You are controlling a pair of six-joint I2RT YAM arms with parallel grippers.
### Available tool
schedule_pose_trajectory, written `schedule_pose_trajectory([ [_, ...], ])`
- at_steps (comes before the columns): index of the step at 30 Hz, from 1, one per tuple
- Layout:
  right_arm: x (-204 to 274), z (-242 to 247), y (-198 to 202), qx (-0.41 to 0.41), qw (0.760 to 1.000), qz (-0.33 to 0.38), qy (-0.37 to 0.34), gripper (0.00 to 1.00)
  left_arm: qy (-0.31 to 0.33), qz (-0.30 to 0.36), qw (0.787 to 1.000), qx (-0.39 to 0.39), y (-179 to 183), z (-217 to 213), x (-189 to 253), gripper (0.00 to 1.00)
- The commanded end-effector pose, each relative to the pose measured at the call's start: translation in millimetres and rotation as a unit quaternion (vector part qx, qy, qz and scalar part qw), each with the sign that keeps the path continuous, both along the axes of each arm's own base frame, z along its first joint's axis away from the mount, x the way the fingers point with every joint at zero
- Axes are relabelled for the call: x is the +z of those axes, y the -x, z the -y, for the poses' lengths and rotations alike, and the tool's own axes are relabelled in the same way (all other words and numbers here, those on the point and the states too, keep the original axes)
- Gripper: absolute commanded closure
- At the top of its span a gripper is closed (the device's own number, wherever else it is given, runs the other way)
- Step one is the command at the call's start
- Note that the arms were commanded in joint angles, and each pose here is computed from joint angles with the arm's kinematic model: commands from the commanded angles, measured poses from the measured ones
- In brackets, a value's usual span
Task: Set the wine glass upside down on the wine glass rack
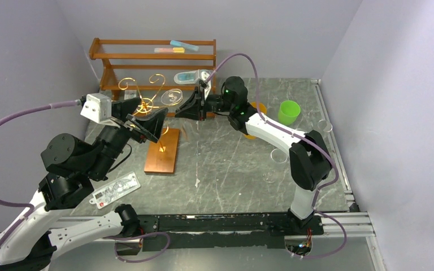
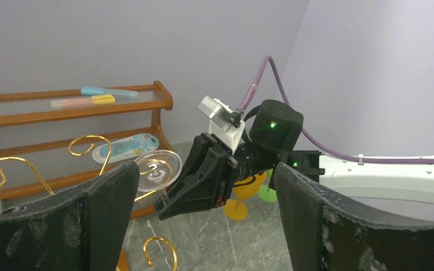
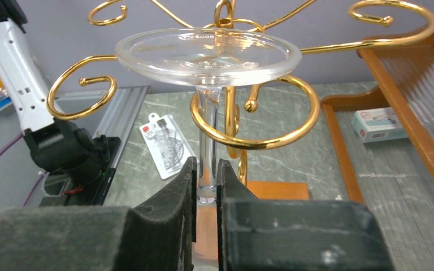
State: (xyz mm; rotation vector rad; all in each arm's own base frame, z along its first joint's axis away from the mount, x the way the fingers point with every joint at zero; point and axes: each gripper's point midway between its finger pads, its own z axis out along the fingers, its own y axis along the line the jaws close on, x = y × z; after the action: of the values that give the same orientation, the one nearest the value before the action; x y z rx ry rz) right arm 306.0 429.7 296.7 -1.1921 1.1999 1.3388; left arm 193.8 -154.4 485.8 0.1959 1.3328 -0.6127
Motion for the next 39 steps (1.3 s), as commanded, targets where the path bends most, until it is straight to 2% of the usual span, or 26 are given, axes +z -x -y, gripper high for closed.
schedule_pose_trajectory([
  [1,26,7,-7,-0.045,0.998,0.028,-0.038,1.00,0.002,-0.006,1.000,0.010,-1,-5,-2,0.07],
  [8,22,7,-37,-0.127,0.991,0.005,-0.042,1.00,0.004,-0.008,1.000,0.009,1,-6,-2,0.08],
  [15,9,0,-46,-0.128,0.991,-0.015,-0.025,0.99,0.004,-0.009,1.000,0.009,1,-8,-3,0.07],
  [25,-3,-5,-45,-0.109,0.994,-0.023,-0.003,0.83,0.002,-0.010,1.000,0.011,1,-8,-5,0.07],
  [29,-5,-3,-43,-0.109,0.994,-0.026,0.001,0.68,-0.002,-0.011,1.000,0.010,1,-7,-6,0.07],
  [39,4,24,-33,-0.165,0.986,-0.021,-0.009,0.42,-0.012,-0.016,1.000,-0.012,4,0,-7,0.04],
])
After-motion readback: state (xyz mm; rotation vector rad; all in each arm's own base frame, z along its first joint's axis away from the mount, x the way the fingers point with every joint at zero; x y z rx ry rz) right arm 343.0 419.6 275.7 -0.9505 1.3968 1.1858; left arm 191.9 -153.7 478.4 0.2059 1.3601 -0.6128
